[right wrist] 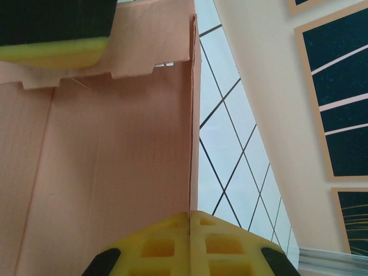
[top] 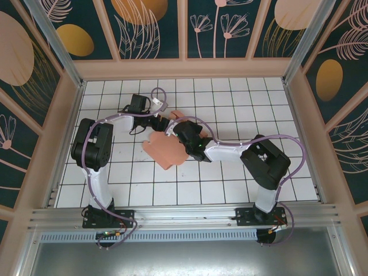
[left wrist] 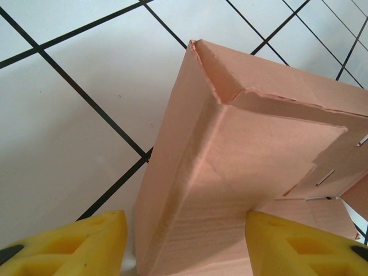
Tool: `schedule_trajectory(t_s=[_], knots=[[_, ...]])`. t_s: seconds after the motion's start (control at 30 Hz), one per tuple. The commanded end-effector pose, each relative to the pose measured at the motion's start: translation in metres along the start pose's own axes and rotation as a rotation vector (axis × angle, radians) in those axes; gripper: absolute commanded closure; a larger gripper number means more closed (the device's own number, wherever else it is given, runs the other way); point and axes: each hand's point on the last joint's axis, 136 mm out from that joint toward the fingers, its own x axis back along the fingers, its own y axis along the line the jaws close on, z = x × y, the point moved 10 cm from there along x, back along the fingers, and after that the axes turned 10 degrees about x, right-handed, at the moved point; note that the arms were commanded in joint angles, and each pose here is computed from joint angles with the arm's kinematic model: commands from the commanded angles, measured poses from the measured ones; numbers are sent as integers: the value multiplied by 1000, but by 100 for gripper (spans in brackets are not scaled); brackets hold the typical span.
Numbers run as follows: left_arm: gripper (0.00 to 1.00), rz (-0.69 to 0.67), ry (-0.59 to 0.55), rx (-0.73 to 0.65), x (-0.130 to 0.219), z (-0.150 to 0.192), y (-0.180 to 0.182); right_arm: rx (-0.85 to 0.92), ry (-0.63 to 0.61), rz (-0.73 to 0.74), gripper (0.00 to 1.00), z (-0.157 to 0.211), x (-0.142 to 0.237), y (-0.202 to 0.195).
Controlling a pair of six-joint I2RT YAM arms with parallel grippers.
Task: Fold the paper box
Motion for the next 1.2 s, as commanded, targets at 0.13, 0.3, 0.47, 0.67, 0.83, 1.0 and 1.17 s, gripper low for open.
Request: schedule_trajectory(t_s=[0.13,0.3,0.47,0.67,0.83,1.0,1.17], knots=[[40,3,-24,-35,13,-5,-7,-33,-29,-50,100,-6,9,-16],[43,37,3,-26,10,-3,-6,-30,-30,-64,100,-7,9,-17],[41,65,38,-19,8,1,-6,-31,-30,-101,100,-4,7,-17],[38,103,37,-18,14,-4,-9,-56,-43,-142,100,-2,9,-25],[40,70,50,-14,13,-1,-4,-67,-41,-153,100,-1,9,-28],[42,91,51,-18,14,-1,-7,-44,13,-131,100,3,0,-24],[31,43,-12,-34,22,-5,-8,-48,35,-83,100,5,-2,-28]])
